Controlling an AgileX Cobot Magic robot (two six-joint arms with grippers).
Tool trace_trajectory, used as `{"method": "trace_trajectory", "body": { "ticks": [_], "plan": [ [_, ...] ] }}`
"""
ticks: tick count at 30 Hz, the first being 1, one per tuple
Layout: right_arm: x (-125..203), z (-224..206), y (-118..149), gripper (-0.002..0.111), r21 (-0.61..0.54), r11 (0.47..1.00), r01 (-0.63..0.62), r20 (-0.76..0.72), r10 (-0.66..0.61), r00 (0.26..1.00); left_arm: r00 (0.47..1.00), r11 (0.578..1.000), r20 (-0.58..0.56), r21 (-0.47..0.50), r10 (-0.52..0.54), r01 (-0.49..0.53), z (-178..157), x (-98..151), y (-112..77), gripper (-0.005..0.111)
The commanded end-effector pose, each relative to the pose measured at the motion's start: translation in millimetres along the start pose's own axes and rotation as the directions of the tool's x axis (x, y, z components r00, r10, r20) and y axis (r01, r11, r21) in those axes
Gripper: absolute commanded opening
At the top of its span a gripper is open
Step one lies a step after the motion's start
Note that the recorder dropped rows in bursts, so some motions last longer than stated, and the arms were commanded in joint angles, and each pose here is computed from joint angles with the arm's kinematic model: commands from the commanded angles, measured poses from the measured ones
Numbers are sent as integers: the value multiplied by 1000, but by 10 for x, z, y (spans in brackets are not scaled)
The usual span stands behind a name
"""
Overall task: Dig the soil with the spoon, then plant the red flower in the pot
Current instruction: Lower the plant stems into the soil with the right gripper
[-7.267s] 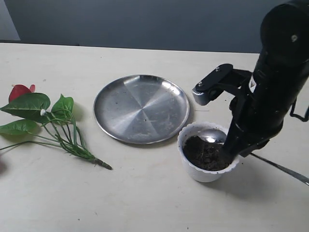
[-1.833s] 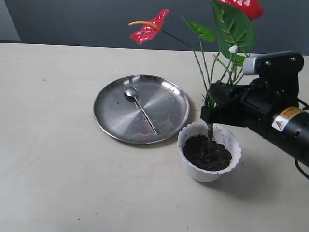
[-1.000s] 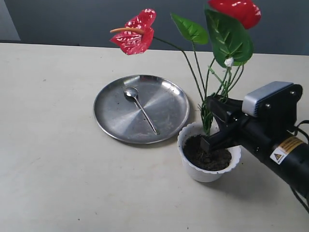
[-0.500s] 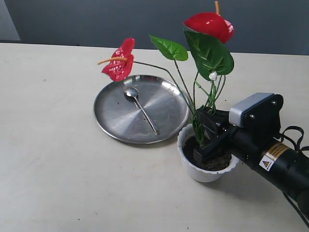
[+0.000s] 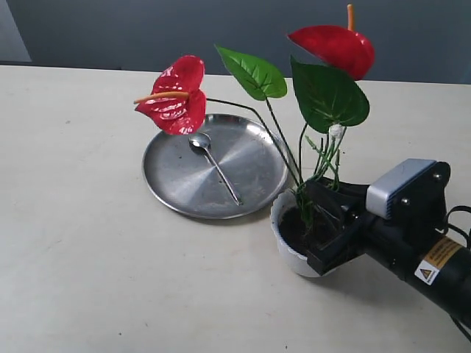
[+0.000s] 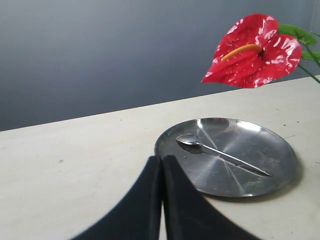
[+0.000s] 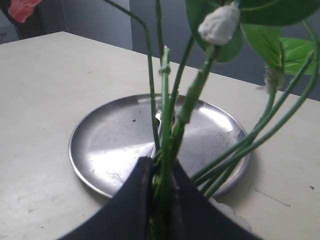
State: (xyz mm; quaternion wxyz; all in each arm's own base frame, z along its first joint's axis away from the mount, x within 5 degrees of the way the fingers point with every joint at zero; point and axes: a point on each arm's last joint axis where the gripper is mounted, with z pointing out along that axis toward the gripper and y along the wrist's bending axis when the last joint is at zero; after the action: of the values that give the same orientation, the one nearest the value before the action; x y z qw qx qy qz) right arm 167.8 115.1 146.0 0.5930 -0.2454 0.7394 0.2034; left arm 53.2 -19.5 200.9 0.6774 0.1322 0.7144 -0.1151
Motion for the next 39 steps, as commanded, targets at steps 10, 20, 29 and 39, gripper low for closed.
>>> {"method": "trace_trajectory", "body": {
  "ticks": [10, 20, 29, 39],
  "plan": [
    [317, -102, 44, -1, -57, 998, 27, -303, -43, 952, 1000, 1000, 16, 7, -3, 3, -3, -7, -4, 1],
    [321, -105, 57, -1, -60, 998, -12, -311, -7, 950, 1000, 1000, 16, 7, -3, 3, -3, -7, -4, 1],
    [330, -120, -26, -1, 54, 997, -58, -333, 73, 940, 1000, 1000, 16, 7, -3, 3, -3, -7, -4, 1],
    [340, -124, -31, -1, 61, 996, -59, -343, 76, 936, 1000, 1000, 16, 7, -3, 3, -3, -7, -4, 1]
  ]
}}
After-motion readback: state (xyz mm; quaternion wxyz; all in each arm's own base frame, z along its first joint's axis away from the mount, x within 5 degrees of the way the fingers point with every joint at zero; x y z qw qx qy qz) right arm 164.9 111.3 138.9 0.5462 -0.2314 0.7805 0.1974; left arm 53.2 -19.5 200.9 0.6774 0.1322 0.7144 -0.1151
